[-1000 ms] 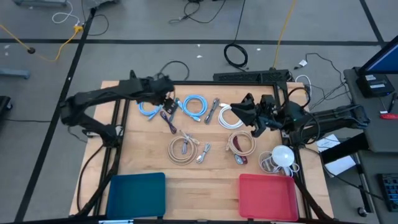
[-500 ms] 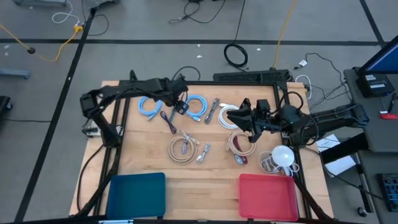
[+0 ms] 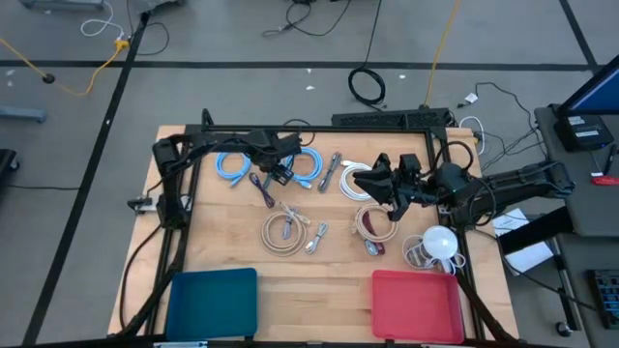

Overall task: Pick & Place USB Port
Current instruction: Put the blue and black charger cable into the pink bin

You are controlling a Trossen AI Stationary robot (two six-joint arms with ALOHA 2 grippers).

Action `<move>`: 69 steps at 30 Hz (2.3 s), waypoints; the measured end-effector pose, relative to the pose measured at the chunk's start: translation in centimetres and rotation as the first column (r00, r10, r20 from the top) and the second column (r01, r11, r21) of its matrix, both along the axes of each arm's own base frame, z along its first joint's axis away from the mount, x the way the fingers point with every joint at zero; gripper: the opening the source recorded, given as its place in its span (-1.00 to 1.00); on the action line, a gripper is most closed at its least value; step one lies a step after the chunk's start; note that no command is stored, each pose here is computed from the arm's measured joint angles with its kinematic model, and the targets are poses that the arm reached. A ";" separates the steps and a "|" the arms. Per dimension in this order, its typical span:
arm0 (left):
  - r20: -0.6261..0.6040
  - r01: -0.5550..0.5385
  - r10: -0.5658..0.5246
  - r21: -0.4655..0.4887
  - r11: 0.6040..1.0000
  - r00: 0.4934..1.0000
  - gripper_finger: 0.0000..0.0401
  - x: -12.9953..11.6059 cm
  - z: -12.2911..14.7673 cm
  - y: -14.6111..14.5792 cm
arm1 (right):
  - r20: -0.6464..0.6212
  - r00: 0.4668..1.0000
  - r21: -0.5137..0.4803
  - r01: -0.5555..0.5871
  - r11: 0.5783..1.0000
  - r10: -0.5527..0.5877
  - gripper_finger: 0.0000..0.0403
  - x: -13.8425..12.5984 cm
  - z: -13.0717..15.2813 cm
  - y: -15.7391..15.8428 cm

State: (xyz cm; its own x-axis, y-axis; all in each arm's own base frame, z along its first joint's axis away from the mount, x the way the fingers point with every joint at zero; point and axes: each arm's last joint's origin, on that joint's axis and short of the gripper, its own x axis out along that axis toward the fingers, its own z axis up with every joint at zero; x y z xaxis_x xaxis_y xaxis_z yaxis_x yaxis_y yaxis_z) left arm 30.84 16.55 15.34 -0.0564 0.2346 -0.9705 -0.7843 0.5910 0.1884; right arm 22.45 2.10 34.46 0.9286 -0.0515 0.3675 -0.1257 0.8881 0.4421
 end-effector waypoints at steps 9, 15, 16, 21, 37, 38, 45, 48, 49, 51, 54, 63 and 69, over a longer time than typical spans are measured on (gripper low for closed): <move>0.022 -0.039 0.041 -0.077 0.996 0.999 -0.36 -0.2 -1.6 1.5 | 0.003 1.000 -0.002 -0.013 1.000 0.013 -0.58 0.0 0.0 0.3; -0.004 -0.052 0.052 -0.079 0.996 0.999 -0.87 -1.0 -0.7 1.5 | 0.002 1.000 -0.006 -0.017 1.000 0.017 -0.58 -0.1 0.0 0.4; -0.010 -0.057 0.056 -0.080 0.995 0.998 -0.88 -1.3 -0.4 1.4 | 0.002 1.000 -0.006 -0.017 1.000 0.017 -0.58 -0.1 0.0 0.4; -0.006 -0.050 0.049 -0.059 0.997 0.999 -0.88 -3.1 4.5 -0.2 | 0.002 1.000 -0.007 -0.016 1.000 0.016 -0.58 -0.1 0.0 0.4; 0.571 0.140 0.011 -0.220 0.965 0.821 -0.88 -11.7 19.9 -21.3 | 0.005 0.982 0.047 -0.190 0.981 0.190 -0.58 -0.1 0.0 0.8; 0.576 0.120 0.041 -0.239 0.963 0.817 -0.88 -12.2 19.9 -22.9 | 0.002 0.977 0.051 -0.212 0.976 0.212 -0.58 -0.1 0.0 0.9; 0.480 0.037 0.087 -0.244 0.969 0.873 -0.88 -12.5 15.9 -32.6 | -0.032 0.931 0.060 -0.363 0.930 0.365 -0.58 0.0 -0.3 1.3; 0.385 0.044 0.040 -0.206 0.977 0.922 -0.88 -12.2 13.1 -35.5 | -0.032 0.925 0.073 -0.375 0.924 0.378 -0.58 0.0 -0.3 1.4; 0.346 0.045 0.024 -0.191 0.981 0.938 -0.88 -12.1 12.2 -36.3 | -0.034 0.925 0.074 -0.375 0.924 0.378 -0.58 0.0 -0.4 1.4; 0.276 0.047 0.004 -0.179 0.983 0.961 -0.88 -12.0 10.5 -37.5 | -0.035 0.925 0.073 -0.376 0.924 0.379 -0.58 0.0 -0.4 1.4; 0.233 0.071 -0.026 -0.187 0.980 0.972 -0.88 -12.0 9.1 -39.0 | -0.035 0.924 0.073 -0.377 0.923 0.380 -0.58 0.0 -0.4 1.4; 0.333 0.022 0.053 -0.217 0.976 0.941 -0.88 -12.4 8.5 -40.9 | -0.050 0.914 0.093 -0.396 0.913 0.402 -0.58 0.0 -0.5 1.8; 0.410 0.016 0.077 -0.220 0.975 0.909 -0.88 -12.0 8.7 -41.1 | -0.084 0.907 0.102 -0.404 0.909 0.412 -0.58 0.0 -0.8 2.2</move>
